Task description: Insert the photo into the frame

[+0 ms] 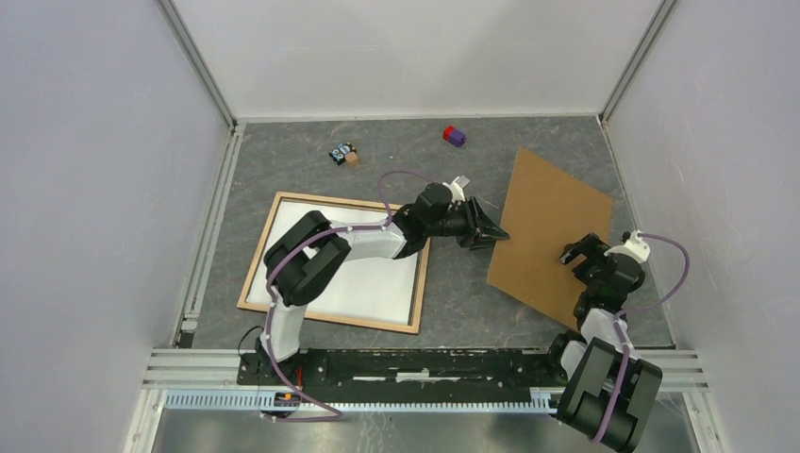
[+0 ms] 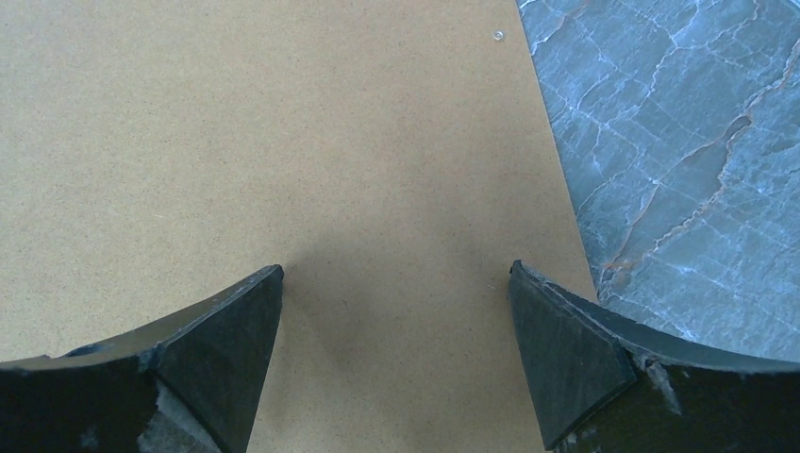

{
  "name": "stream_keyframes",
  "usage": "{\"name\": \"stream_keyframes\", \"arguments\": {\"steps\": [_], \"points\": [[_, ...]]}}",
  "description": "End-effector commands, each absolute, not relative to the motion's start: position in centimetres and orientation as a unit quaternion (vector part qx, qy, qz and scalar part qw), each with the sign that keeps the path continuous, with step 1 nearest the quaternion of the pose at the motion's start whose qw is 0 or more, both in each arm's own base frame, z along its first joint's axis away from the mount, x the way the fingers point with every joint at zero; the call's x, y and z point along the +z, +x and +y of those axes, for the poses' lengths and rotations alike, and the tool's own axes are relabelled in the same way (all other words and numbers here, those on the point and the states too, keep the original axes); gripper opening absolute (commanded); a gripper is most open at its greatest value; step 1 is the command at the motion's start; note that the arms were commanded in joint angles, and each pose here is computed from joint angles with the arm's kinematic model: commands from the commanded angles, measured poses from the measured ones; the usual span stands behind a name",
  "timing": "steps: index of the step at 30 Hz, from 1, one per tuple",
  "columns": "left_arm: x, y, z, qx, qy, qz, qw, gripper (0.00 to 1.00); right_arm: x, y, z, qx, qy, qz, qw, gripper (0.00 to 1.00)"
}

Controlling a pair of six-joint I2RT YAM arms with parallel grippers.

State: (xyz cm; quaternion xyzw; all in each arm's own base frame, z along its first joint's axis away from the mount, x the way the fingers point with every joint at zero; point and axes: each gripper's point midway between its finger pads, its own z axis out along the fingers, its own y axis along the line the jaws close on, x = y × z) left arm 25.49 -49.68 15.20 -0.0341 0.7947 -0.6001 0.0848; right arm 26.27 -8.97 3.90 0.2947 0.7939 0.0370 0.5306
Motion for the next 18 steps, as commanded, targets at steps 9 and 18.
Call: {"name": "stream_keyframes", "arguments": {"steps": [9, 18], "points": [[18.5, 24.9, -50.6, -0.568, 0.037, 0.810, 0.141, 0.11, -1.5, 22.5, -3.9, 0.112, 0.287, 0.852, 0.423, 0.94], [16.4, 26.9, -47.2, -0.498, 0.066, 0.848, 0.168, 0.02, 1.8, 24.6, -1.9, 0.119, 0.191, 0.845, 0.486, 0.94]]}}
